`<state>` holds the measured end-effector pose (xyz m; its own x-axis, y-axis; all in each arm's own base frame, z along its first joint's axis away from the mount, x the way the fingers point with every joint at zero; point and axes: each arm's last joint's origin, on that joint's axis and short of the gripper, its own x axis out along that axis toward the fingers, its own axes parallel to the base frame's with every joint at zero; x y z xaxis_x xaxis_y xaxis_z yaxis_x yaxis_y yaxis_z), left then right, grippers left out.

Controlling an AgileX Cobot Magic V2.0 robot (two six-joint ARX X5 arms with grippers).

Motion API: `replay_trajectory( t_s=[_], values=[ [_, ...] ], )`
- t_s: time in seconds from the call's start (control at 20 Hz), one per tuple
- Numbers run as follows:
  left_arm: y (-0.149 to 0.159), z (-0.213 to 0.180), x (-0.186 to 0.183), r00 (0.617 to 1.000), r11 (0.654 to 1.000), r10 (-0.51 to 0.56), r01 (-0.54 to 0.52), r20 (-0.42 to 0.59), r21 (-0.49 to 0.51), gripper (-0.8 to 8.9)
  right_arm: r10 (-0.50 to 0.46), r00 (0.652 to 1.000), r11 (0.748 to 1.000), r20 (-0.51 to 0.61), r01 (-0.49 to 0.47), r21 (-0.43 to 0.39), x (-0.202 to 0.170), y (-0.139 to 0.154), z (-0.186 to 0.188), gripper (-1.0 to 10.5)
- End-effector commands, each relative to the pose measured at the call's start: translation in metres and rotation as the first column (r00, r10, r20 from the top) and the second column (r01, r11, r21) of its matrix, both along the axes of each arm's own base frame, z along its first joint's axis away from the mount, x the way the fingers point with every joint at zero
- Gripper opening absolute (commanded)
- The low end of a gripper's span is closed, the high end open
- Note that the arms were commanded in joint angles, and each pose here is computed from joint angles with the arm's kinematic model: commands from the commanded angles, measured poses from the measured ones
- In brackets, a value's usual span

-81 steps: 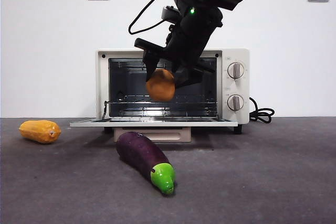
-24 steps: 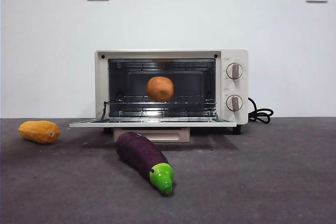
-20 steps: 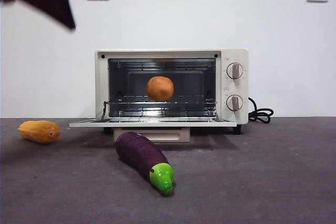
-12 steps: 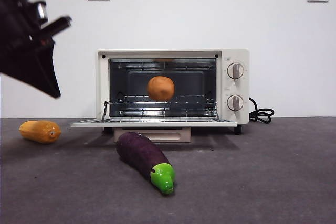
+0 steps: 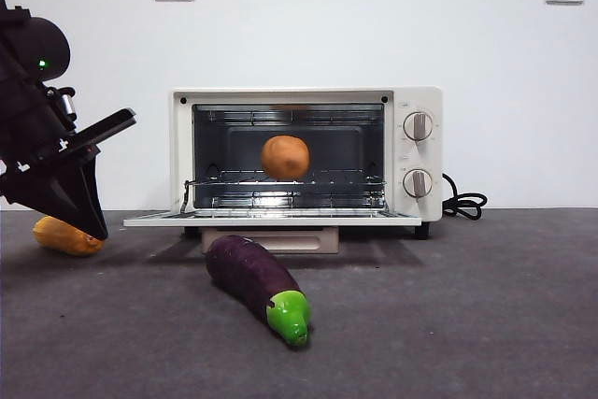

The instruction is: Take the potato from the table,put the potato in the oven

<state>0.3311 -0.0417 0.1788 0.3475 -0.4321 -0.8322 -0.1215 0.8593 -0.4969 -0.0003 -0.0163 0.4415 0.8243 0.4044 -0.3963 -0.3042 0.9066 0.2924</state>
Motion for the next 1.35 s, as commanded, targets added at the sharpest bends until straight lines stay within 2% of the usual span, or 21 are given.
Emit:
replay_trajectory(
  t_s=[0.05,0.2,0.4,0.5,0.7,1.05,1.35],
  values=[
    [0.0,-0.019,0.003,0.997,0.997,0.019,-0.025,-0.08,-0.072,-0.06,-0.004,1.0,1.0,-0.02,0.004,-0.009,0.0,0.0,-0.002,-0.1],
    [-0.001,-0.03,0.006,0.992,0.993,0.042,-0.054,-0.119,-0.101,-0.06,-0.004,1.0,1.0,-0.02,0.003,-0.009,0.0,0.0,-0.002,-0.1],
    [-0.001,-0.028,0.012,0.992,0.983,0.075,-0.091,-0.1,-0.162,-0.06,-0.004,1.0,1.0,-0.02,0.004,-0.009,0.0,0.0,-0.002,-0.1],
    [-0.001,-0.027,0.013,0.994,0.974,0.064,-0.082,-0.091,-0.211,-0.06,-0.006,1.0,1.0,-0.019,0.006,-0.01,0.0,0.0,-0.002,-0.1],
    [-0.001,-0.026,0.013,0.993,0.972,0.066,-0.085,-0.096,-0.218,-0.06,-0.01,1.0,1.0,-0.018,0.01,-0.011,0.0,0.0,-0.002,-0.1],
    [0.007,-0.023,0.014,0.995,0.944,0.033,-0.062,-0.094,-0.324,-0.06,-0.01,1.0,1.0,-0.018,0.01,-0.011,0.0,0.0,-0.002,-0.1],
    [0.008,-0.01,0.016,1.0,0.92,0.007,-0.016,-0.023,-0.392,-0.06,-0.038,0.999,0.999,-0.014,0.038,-0.007,0.0,-0.001,-0.002,-0.1]
  ],
)
